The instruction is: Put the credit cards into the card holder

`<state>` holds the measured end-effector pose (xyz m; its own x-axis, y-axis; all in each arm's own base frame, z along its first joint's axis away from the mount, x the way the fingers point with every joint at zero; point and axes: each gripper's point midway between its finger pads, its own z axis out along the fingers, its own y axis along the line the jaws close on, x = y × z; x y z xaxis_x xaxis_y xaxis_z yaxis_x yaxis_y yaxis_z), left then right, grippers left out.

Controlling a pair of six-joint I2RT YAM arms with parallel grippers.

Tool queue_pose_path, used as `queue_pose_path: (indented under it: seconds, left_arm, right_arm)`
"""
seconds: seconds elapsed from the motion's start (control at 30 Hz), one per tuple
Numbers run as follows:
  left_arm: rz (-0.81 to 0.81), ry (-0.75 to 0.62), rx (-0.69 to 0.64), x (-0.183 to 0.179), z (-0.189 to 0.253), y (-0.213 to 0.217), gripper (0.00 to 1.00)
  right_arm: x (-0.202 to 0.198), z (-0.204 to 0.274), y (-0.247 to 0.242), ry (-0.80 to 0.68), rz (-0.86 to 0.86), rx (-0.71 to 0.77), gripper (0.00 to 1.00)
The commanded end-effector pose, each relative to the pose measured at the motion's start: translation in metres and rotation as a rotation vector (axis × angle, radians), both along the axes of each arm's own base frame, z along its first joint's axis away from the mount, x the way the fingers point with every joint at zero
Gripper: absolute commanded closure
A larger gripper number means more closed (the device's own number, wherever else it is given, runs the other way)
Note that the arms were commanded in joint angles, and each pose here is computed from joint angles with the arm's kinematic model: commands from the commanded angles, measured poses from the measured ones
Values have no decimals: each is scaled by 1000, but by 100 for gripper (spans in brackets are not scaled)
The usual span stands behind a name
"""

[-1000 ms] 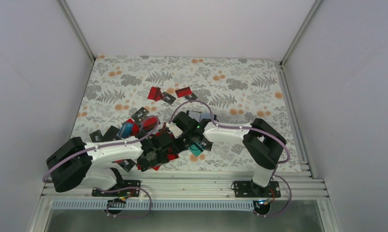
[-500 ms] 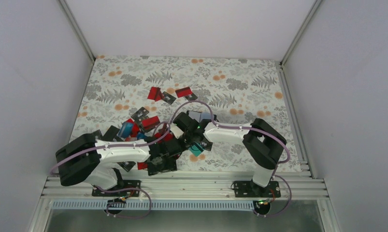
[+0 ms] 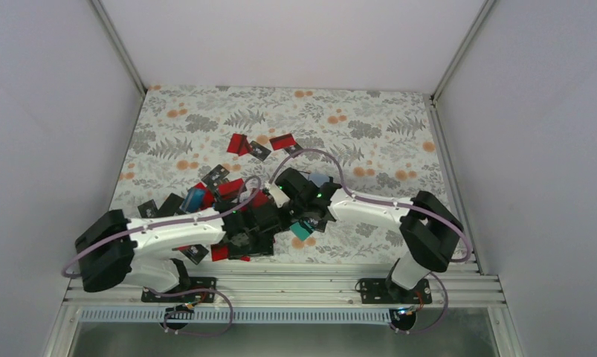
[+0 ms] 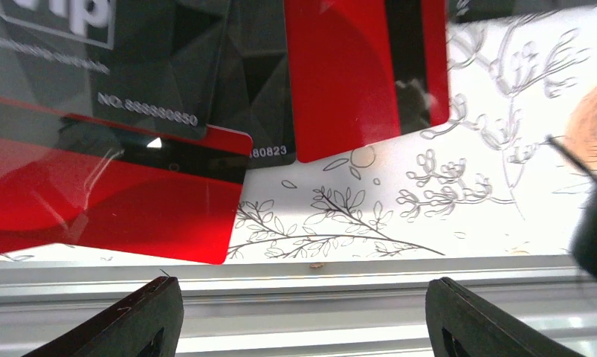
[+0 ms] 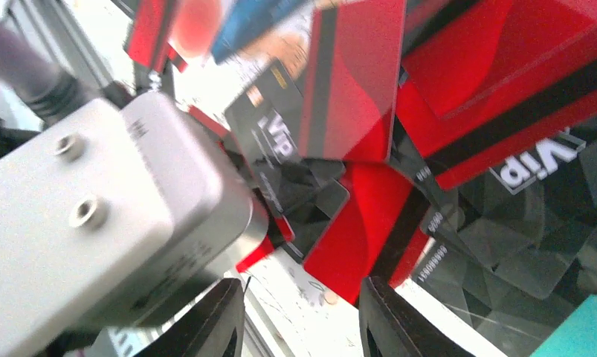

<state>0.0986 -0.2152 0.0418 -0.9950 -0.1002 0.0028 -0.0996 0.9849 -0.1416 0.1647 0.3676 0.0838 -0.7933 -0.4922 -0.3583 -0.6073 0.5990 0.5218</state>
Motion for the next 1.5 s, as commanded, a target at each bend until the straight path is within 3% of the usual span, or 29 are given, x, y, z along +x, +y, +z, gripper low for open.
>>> queue_pose_path:
  seconds: [0.0, 0.3, 0.47, 0.73, 1.03, 1.23, 1.47]
  left_arm:
    - [-9, -82, -8, 19, 8, 22, 18]
    - [74, -104, 13, 46, -12, 72, 14]
    - [71, -85, 3, 47, -29, 79, 12]
    - [10, -46, -92, 33, -31, 60, 13]
    - [-44, -22, -88, 13, -41, 48, 15]
    - [-74, -53, -102, 16, -39, 34, 16]
    - [-133, -77, -99, 23, -43, 18, 18]
  right_arm:
    - [1, 18, 2, -17, -29, 57, 58]
    - [-7, 15, -5, 28, -59, 58, 58]
    - [-11, 10, -10, 50, -71, 46, 58]
    - [-13, 12, -18, 61, -101, 38, 58]
    - [-45, 16, -6, 247, -177, 139, 58]
    - [-66, -3, -12, 378, -289, 141, 57]
    - [-77, -22, -11, 399, -335, 78, 55]
